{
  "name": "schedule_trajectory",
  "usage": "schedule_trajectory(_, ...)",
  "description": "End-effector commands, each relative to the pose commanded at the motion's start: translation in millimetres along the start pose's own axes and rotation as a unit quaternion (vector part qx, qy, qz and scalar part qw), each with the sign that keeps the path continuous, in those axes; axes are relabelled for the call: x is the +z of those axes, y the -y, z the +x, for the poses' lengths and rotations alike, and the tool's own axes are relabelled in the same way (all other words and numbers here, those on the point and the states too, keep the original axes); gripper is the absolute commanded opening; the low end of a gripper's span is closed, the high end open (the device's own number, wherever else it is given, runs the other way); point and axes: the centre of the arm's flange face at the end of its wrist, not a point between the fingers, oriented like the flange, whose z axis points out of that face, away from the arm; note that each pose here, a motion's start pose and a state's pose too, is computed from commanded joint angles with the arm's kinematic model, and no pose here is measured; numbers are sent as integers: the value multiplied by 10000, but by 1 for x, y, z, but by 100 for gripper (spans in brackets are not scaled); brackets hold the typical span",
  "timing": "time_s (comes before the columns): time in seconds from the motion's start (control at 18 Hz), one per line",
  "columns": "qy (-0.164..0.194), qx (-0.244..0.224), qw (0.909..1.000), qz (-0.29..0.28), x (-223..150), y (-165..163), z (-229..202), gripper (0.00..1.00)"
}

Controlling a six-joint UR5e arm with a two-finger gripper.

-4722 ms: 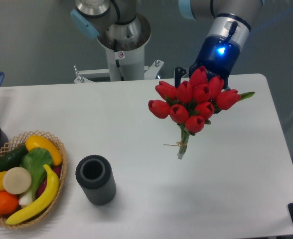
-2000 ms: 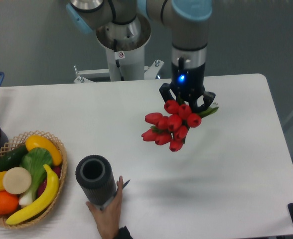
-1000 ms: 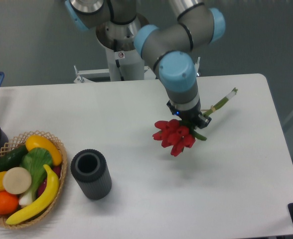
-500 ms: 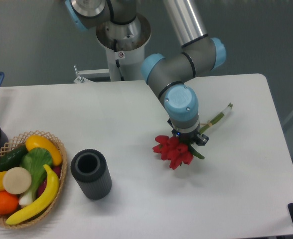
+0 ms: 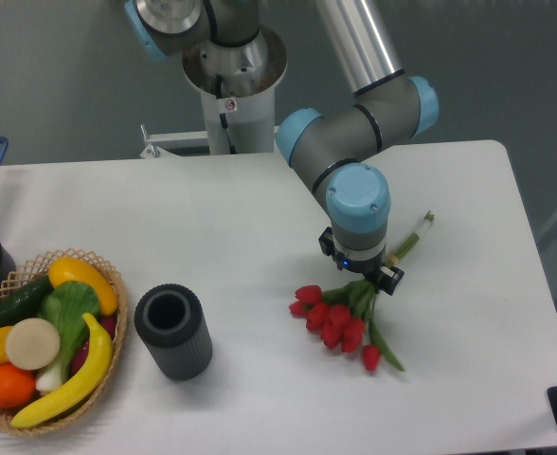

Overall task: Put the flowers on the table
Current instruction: 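Open the gripper, release the stems, and lift away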

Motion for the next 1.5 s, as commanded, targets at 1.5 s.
schedule_trajectory(1.5, 806, 1180, 9794, 1426, -198, -148, 6, 100)
